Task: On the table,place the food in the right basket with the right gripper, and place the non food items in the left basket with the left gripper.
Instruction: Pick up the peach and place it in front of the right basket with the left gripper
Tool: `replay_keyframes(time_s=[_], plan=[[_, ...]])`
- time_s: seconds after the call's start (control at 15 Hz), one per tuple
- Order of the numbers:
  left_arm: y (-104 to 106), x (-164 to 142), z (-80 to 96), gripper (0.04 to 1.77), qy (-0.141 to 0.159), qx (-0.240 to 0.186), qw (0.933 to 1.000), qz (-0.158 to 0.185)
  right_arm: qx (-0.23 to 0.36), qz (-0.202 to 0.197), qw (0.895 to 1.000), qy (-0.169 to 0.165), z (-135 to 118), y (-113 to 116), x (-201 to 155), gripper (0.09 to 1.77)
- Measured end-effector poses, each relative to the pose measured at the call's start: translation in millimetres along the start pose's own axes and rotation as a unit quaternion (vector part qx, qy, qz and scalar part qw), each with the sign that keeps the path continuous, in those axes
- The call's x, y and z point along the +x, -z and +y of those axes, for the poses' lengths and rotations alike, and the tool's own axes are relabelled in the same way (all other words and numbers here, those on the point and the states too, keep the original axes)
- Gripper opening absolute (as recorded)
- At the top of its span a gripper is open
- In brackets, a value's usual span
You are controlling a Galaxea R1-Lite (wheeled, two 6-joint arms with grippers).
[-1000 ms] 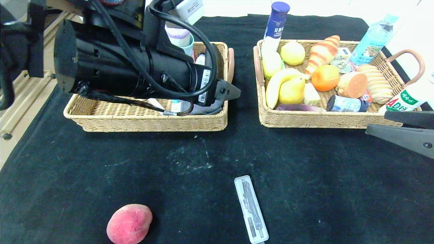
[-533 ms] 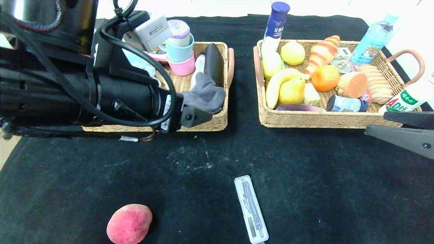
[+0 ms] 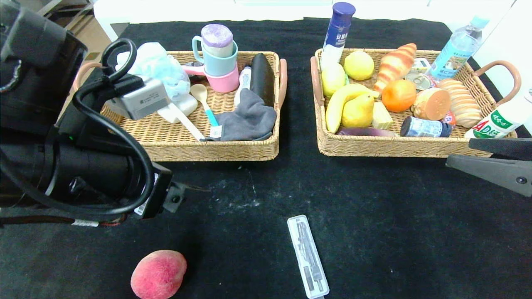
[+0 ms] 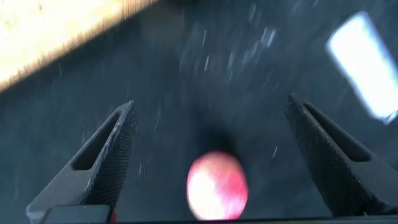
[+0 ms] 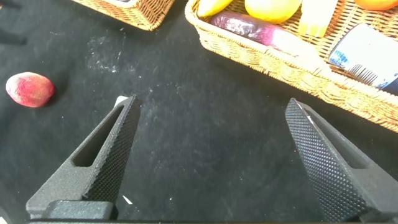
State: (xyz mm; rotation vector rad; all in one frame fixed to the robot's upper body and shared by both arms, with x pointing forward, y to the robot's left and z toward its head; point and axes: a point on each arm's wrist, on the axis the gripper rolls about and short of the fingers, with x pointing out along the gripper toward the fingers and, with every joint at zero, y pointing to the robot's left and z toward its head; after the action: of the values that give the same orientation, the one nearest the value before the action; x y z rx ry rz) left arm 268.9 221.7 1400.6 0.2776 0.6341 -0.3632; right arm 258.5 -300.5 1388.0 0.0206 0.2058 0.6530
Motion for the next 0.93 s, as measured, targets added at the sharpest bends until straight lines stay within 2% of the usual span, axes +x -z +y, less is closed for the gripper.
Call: replay_keyframes(time_s=[0.13,0.53,0.93], plan=[[11,-2,0.9,1.72,-0.002,0.004,0.9997,0.024,0.000,0.001,1.000,-0.001,0,0,0,1.71],[47,-5,0.9,1.72,-0.001,0.016,0.9978,0.064,0.002,0.005,1.000,-0.001,-1,2,2,1.71],[72,-5,-2.5,1.72,0.011,0.031,0.9953,0.091,0.003,0.008,1.000,-0.003,-2,3,5,1.71]])
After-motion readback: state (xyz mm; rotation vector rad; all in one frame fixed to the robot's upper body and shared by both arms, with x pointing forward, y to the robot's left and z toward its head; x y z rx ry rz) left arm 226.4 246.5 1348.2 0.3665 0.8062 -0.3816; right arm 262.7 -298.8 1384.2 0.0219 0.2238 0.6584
